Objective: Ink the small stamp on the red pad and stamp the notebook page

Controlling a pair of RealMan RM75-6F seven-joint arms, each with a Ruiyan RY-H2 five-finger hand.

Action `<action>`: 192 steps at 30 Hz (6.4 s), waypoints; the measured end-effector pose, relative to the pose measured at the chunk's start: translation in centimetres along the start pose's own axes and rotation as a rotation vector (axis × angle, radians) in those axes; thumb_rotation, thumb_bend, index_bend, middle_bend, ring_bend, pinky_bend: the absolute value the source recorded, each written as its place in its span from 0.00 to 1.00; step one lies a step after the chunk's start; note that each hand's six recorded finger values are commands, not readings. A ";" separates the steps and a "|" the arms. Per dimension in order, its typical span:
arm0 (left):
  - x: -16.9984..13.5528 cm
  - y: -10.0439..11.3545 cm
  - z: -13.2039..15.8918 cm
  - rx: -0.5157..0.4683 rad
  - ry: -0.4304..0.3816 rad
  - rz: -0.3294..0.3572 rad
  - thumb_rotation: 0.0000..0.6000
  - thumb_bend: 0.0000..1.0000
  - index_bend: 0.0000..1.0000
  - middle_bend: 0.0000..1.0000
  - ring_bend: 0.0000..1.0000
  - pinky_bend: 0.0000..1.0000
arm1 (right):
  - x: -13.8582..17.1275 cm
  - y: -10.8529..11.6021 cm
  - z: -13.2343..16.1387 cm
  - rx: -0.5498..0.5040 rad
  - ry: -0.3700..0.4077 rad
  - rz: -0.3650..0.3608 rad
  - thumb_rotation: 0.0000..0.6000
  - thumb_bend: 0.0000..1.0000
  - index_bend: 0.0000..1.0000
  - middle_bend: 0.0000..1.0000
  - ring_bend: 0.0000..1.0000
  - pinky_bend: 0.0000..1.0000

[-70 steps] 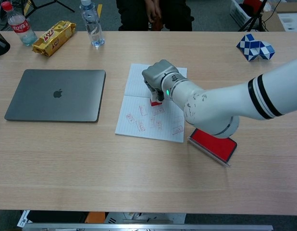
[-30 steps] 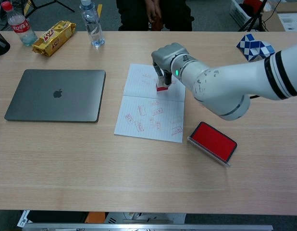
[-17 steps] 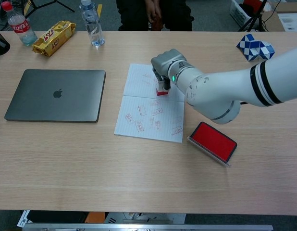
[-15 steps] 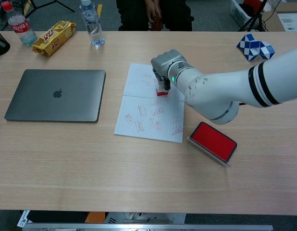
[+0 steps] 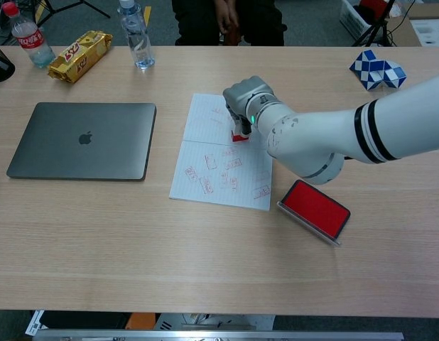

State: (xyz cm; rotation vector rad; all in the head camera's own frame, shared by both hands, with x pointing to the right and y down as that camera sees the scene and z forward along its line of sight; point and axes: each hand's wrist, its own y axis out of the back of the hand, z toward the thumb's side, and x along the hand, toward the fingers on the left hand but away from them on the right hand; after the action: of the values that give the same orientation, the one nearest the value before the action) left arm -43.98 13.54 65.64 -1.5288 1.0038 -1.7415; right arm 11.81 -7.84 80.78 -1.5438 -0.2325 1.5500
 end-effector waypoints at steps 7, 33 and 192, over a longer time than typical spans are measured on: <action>0.0 0.0 0.0 0.001 0.002 0.000 1.00 0.21 0.00 0.00 0.01 0.02 | -0.1 0.0 0.2 0.000 0.002 -0.003 1.00 0.50 0.94 0.77 0.65 0.37; -0.1 0.0 -0.1 0.000 0.008 -0.001 1.00 0.21 0.00 0.00 0.01 0.02 | -0.3 0.1 0.1 -0.015 -0.007 -0.003 1.00 0.50 0.94 0.77 0.65 0.37; -0.3 -0.6 2.3 0.038 -0.068 -0.069 1.00 0.21 0.00 0.00 0.01 0.00 | 5.5 -6.6 -10.8 -0.093 0.045 0.096 1.00 0.26 0.52 0.64 0.52 0.32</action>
State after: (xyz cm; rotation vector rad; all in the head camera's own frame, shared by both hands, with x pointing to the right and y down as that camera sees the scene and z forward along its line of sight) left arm -41.65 13.81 66.10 -1.6042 0.8891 -1.7335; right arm 25.23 -5.17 79.32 -1.6824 -0.2107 1.5965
